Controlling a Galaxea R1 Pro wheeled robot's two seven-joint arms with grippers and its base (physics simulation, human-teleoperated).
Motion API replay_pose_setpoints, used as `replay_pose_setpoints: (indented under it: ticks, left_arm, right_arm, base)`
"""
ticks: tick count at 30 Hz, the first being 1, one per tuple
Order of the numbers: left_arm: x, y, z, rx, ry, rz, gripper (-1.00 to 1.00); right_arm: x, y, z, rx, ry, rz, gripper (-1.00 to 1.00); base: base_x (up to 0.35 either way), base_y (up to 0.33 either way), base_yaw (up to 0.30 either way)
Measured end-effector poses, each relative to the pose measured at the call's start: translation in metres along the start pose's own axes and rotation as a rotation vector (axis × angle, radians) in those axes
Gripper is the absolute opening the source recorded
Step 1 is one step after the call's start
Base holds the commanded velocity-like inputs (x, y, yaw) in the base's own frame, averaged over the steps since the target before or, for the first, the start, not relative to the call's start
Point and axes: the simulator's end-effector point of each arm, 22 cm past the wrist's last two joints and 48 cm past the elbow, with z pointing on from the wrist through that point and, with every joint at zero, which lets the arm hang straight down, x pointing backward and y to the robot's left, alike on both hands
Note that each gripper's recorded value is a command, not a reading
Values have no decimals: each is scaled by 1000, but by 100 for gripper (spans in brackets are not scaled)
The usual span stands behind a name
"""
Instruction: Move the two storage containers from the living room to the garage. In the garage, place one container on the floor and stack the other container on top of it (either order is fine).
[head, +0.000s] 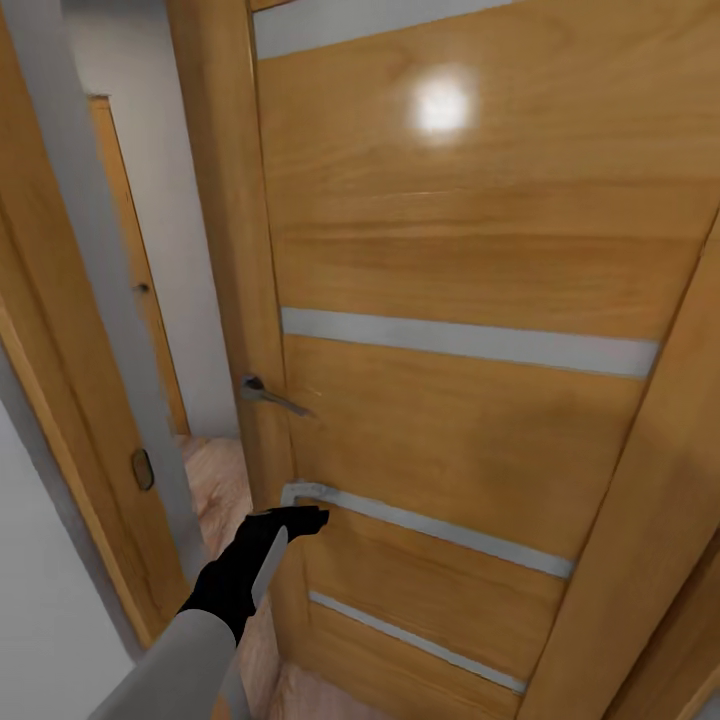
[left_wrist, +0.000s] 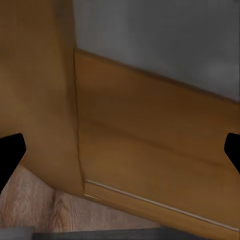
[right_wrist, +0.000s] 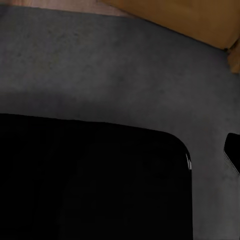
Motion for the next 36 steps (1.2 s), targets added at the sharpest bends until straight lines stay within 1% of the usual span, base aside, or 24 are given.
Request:
replay_pose_setpoints:
  ticks: [19,25,29,32,36]
  left_arm:
    - [0,1,0,-3,-1,3,100]
    - [-1,1,0,-4,-2,3,100]
    - [-2,5,0,-17,-4,19,100]
    - [-3,4,-1,-15,-5,18,100]
    - [-3,3,-1,-12,-7,14,100]
  right_arm:
    - [0,0,0,0,0,0,100]
    - [0,0,0,0,0,0,100]
    - [-1,0,1,0,-2,0,100]
    - [-1,0,1,0,-4,-1,100]
    - [-1,0,1,0,-4,-1,100]
  base:
    - [316,0,0]
    - [39,0,-13]
    - [2,0,-176]
    - [0,0,-162]
    - [0,0,-35]
